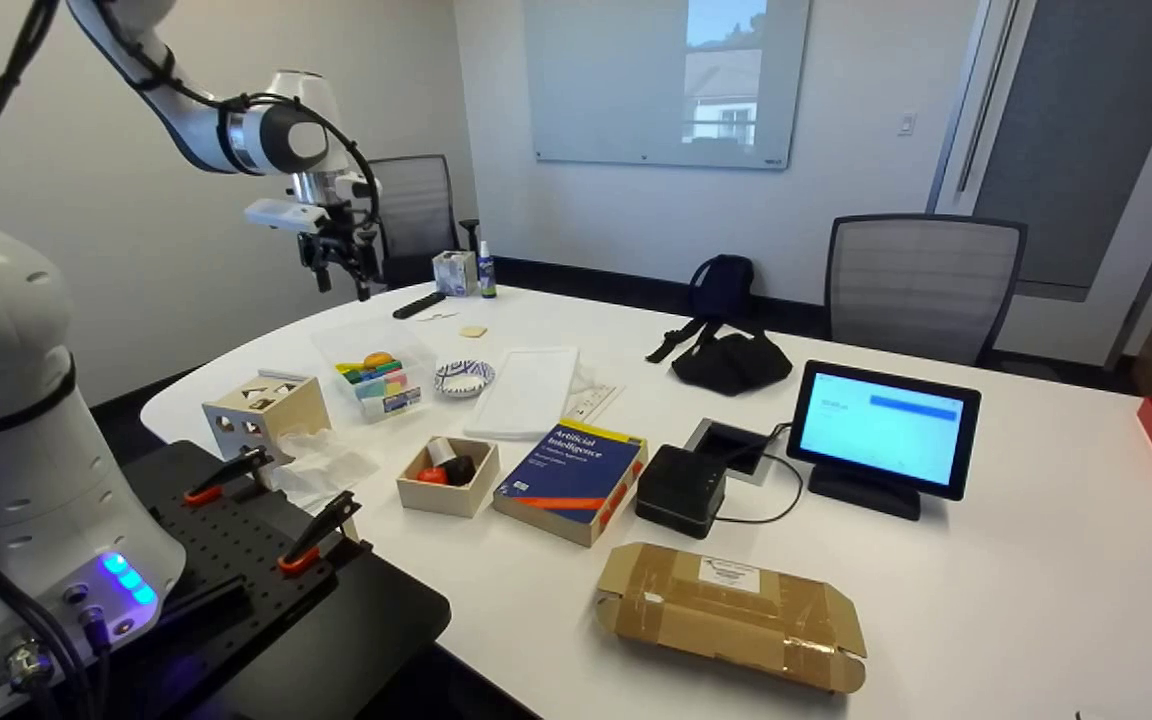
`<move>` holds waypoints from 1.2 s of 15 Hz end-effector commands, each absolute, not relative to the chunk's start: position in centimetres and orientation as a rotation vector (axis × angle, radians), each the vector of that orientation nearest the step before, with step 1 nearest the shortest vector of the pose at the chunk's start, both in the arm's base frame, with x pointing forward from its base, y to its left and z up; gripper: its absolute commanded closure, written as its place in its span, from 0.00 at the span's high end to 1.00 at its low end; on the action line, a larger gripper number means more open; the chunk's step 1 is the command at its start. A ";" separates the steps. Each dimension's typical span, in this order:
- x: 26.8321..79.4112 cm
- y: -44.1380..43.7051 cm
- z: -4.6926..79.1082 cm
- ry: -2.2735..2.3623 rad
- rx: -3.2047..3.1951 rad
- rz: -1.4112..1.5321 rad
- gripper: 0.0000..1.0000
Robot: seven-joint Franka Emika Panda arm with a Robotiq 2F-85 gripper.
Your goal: Move the orange object from the container into the wooden box
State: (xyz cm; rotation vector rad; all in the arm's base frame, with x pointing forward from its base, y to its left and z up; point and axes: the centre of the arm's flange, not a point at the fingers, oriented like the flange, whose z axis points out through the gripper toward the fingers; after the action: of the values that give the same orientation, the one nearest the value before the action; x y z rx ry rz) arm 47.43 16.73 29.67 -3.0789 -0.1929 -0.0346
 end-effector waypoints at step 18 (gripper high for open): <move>70.5 32.8 3.8 -0.186 -3.132 0.140 1.00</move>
State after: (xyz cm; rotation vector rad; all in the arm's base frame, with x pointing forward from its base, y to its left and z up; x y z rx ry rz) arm 64.41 29.27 6.14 -3.1094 -0.2238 0.1379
